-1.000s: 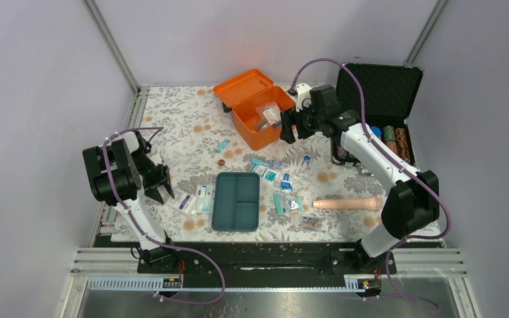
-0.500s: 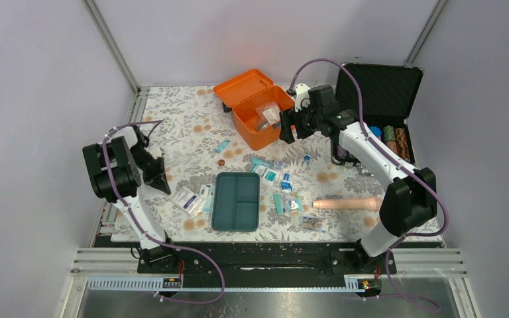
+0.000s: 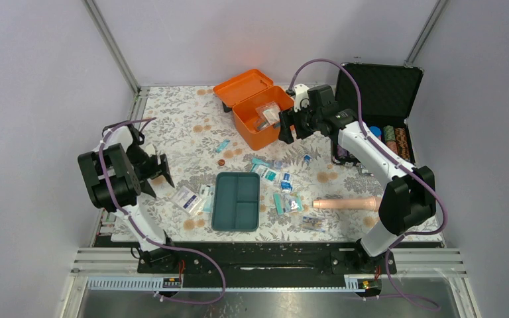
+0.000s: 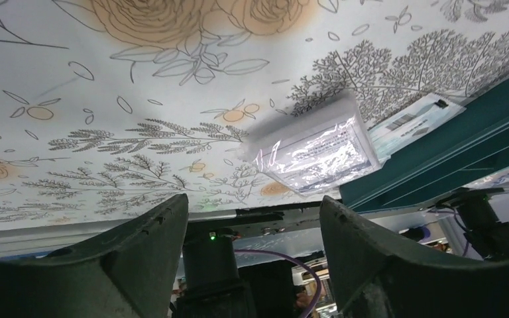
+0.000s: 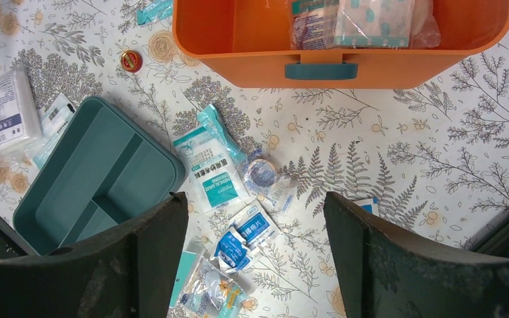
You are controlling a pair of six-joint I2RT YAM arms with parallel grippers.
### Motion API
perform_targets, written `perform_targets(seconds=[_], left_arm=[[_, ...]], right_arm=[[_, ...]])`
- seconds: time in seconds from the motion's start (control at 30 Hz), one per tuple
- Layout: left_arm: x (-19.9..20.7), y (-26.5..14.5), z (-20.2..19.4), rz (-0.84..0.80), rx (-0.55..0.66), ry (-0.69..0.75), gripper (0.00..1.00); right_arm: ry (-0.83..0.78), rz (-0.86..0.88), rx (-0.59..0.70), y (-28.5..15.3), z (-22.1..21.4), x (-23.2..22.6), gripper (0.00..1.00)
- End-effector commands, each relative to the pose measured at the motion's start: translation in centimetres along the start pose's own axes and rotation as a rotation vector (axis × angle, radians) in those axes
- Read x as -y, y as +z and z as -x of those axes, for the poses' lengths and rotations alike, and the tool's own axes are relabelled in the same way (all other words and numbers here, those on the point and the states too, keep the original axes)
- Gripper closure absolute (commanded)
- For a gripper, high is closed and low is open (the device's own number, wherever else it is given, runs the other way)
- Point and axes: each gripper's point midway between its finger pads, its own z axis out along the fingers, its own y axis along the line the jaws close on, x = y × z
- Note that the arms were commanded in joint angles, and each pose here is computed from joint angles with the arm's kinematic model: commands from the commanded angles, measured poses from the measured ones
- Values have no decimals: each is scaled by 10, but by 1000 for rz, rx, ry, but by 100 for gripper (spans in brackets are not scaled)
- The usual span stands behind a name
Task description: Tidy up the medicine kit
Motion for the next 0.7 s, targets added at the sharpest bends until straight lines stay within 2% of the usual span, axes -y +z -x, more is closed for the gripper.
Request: perform_targets(seconds=[0.0,0.07,0.17,0.3,0.53,0.67], left_arm=[[4,1,0,-28,-12,-85,30],[12,8,-7,-79,-65,-131,38],[27,24,-31,-163,-159,-173,42],[27,37,-44,-161,-176,-198,47],[26,46,-3,-155,-147,-202,50],[26,50,12,-163,-152,-183,63]], right_arm=[[-18,15,47,-5,19,-6,19],[-24,8,46,-7,17,-5,19],[-35,-6,37,-8,15,-3,19],[-47,-23,23,-8,11,1,19],[-57,-32,9,-5,13,3,19],[-66,-40,4,-4,14,6,19]])
